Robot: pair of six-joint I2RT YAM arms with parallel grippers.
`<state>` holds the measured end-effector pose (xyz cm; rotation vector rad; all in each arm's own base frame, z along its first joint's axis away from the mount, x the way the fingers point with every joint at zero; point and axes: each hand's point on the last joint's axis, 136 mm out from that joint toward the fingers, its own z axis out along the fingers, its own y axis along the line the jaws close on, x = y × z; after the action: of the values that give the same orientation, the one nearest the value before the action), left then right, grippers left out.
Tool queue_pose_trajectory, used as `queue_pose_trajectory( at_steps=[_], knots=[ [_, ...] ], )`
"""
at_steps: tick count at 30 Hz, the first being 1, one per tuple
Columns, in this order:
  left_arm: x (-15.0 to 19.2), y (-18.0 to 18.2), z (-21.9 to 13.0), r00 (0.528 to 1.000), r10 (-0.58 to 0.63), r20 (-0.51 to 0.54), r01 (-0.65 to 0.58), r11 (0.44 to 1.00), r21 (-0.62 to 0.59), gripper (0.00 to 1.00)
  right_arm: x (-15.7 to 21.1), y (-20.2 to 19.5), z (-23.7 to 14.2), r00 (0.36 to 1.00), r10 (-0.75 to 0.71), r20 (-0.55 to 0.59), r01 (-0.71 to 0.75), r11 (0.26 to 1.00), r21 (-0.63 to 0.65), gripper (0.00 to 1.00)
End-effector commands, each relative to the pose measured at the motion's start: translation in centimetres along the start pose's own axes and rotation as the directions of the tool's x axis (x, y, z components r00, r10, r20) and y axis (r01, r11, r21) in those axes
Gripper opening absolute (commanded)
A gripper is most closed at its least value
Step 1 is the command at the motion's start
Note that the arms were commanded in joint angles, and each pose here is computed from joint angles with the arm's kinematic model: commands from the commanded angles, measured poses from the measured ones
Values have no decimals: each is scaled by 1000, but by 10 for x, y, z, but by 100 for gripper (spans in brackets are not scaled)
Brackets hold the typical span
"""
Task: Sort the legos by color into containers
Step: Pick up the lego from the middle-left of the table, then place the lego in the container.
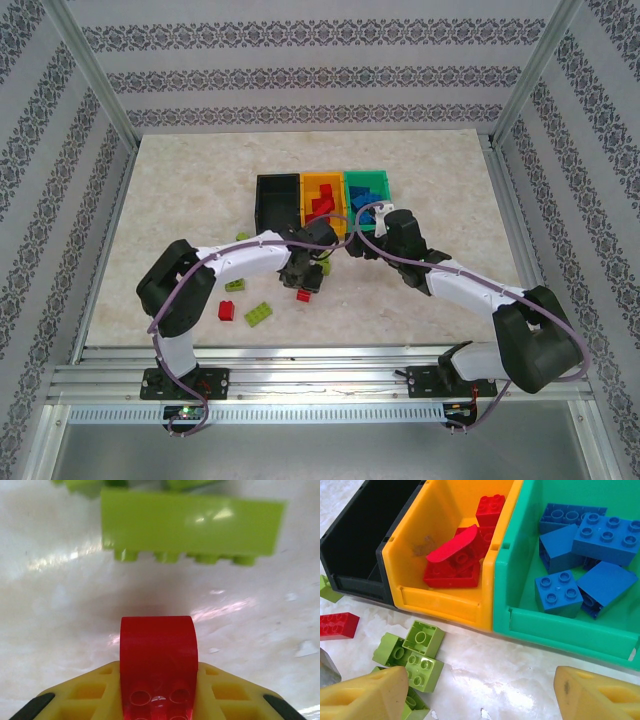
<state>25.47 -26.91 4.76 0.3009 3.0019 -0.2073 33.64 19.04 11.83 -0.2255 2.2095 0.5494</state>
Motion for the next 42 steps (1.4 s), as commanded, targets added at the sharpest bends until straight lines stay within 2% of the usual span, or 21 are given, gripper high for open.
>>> queue_pose_trajectory(
  at_steps=[1, 5, 13, 18, 22, 27, 31, 35, 42],
  knots=[
    [-11, -8, -14, 999, 32, 36, -33, 999, 10, 30, -7, -1, -4, 999, 28, 35, -28, 1000, -13, 77],
    [-38, -14, -27, 996, 20, 86, -24, 998, 55, 30, -9, -2, -7, 998, 42, 54, -41, 999, -17, 77],
    [-117, -5, -57, 987, -4, 163, -15, 993, 113, 30, -8, -4, -9, 988, 122, 90, -117, 992, -56, 77],
    [-155, -6, -47, 986, 12, 164, -32, 992, 120, 30, -8, -8, -11, 984, 148, 99, -143, 988, -60, 77],
    [-175, -12, -32, 989, 37, 144, -53, 992, 112, 30, -8, -5, -10, 981, 165, 101, -158, 984, -80, 76],
    [-196, -1, -19, 992, 34, 124, -44, 996, 77, 31, -8, -6, -10, 981, 166, 104, -159, 984, -78, 77],
    [-208, 28, -20, 991, 28, 133, -25, 999, -22, 31, -8, -6, -12, 980, 169, 106, -161, 984, -80, 77],
    [-218, 49, -36, 985, 28, 169, -13, 996, -90, 33, -9, -6, -12, 979, 172, 107, -163, 983, -82, 77],
    [-227, 30, -41, 978, 22, 208, -20, 1000, -9, 36, -6, -4, -7, 979, 184, 90, -175, 980, -98, 77]
  ],
)
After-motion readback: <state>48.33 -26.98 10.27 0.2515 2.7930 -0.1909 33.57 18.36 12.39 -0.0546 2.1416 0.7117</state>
